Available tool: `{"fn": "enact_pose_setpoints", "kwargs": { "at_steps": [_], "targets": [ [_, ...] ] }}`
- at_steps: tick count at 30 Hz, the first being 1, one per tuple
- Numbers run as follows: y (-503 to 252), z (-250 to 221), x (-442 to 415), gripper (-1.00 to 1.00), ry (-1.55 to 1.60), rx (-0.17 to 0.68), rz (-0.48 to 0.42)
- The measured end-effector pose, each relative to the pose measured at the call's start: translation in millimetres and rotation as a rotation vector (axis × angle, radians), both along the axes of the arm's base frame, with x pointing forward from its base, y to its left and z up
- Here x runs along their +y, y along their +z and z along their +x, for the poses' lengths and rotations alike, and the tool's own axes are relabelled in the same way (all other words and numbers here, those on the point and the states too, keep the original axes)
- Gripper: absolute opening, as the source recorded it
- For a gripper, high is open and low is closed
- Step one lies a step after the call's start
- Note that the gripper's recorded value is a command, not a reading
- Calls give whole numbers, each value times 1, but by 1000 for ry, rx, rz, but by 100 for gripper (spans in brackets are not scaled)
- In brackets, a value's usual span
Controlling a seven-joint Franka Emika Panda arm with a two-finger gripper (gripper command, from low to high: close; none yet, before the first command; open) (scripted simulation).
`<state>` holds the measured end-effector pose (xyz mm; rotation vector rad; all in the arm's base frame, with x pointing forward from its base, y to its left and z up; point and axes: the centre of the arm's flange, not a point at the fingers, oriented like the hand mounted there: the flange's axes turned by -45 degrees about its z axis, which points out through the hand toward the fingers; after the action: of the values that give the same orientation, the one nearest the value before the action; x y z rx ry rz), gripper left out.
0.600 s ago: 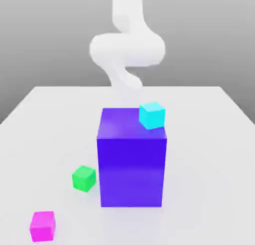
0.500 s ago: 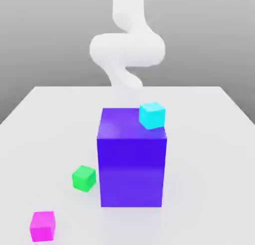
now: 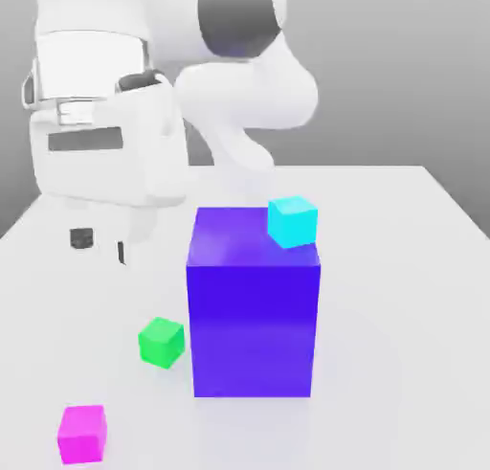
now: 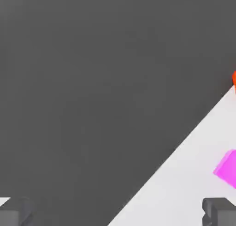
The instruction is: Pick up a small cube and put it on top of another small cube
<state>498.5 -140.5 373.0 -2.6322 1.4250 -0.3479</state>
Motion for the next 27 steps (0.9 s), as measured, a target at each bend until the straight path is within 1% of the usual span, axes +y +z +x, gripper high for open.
{"fn": "enact_pose_setpoints", "kwargs": {
  "at_steps": [5, 9, 11, 14, 15, 22, 27],
  "targets": [
    [-92, -10, -33, 0, -235, 130, 46],
    [-163, -32, -55, 0, -423, 233, 60],
    [-192, -36, -60, 0, -460, 253, 59],
    [-234, -38, -61, 0, -471, 259, 59],
    [-242, -38, -61, -100, -472, 260, 59],
    [-239, -37, -61, -100, -468, 254, 57],
    [-185, -41, -60, -100, -470, 258, 64]
  ]
}}
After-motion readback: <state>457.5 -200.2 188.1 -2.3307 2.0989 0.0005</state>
